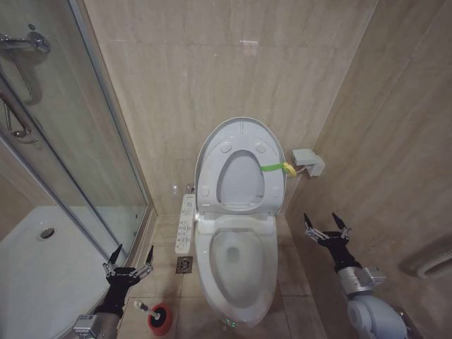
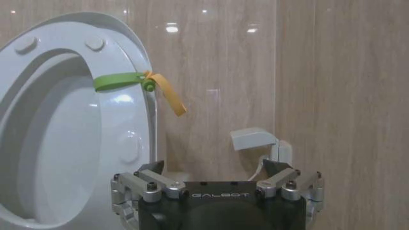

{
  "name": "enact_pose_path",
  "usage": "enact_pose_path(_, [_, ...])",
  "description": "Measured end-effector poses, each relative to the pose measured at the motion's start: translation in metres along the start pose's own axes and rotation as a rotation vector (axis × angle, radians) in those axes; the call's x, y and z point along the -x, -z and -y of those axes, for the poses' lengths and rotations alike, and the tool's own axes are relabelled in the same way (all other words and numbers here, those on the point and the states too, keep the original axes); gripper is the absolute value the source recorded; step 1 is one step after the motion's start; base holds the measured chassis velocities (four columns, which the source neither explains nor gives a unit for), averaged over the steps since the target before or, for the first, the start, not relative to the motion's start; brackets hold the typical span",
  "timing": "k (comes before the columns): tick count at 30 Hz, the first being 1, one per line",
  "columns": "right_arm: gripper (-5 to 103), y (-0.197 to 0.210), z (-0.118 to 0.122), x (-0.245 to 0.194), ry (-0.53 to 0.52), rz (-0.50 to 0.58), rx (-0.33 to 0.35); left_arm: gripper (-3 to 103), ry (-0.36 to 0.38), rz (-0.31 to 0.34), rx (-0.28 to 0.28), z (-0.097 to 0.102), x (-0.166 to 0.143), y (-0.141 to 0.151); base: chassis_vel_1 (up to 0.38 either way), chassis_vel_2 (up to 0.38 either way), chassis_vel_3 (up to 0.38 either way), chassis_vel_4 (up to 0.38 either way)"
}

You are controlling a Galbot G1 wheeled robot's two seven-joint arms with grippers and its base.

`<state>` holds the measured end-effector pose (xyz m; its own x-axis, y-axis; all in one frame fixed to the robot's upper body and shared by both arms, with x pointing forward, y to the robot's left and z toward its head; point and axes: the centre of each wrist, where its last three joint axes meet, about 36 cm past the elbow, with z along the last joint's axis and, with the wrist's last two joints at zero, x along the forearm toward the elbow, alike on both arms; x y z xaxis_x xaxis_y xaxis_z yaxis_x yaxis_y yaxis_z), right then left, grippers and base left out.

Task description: Open the toilet lid, clean the toilet bowl with a toilet brush, close the toilet lid, and flush.

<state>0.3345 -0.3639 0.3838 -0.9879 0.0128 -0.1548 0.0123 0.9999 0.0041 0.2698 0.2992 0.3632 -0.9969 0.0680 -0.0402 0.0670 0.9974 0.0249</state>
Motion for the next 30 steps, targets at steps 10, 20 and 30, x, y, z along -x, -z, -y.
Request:
enact_pose_path(10, [100, -0.005, 0.003, 0.025, 0.005, 0.007, -0.061, 100, 0.0, 0.0, 0.0, 0.0, 0.0, 0.0, 0.0, 0.0, 0.0, 0.0])
enact_pose_path(20, [100, -0.001, 0.01, 0.051, 0.003, 0.022, -0.059, 100, 0.0, 0.0, 0.0, 0.0, 0.0, 0.0, 0.0, 0.0, 0.0, 0.0])
enact_pose_path(30, [100, 0.006, 0.016, 0.079, 0.008, 0.042, -0.038, 100, 0.0, 0.0, 0.0, 0.0, 0.0, 0.0, 0.0, 0.0, 0.0, 0.0])
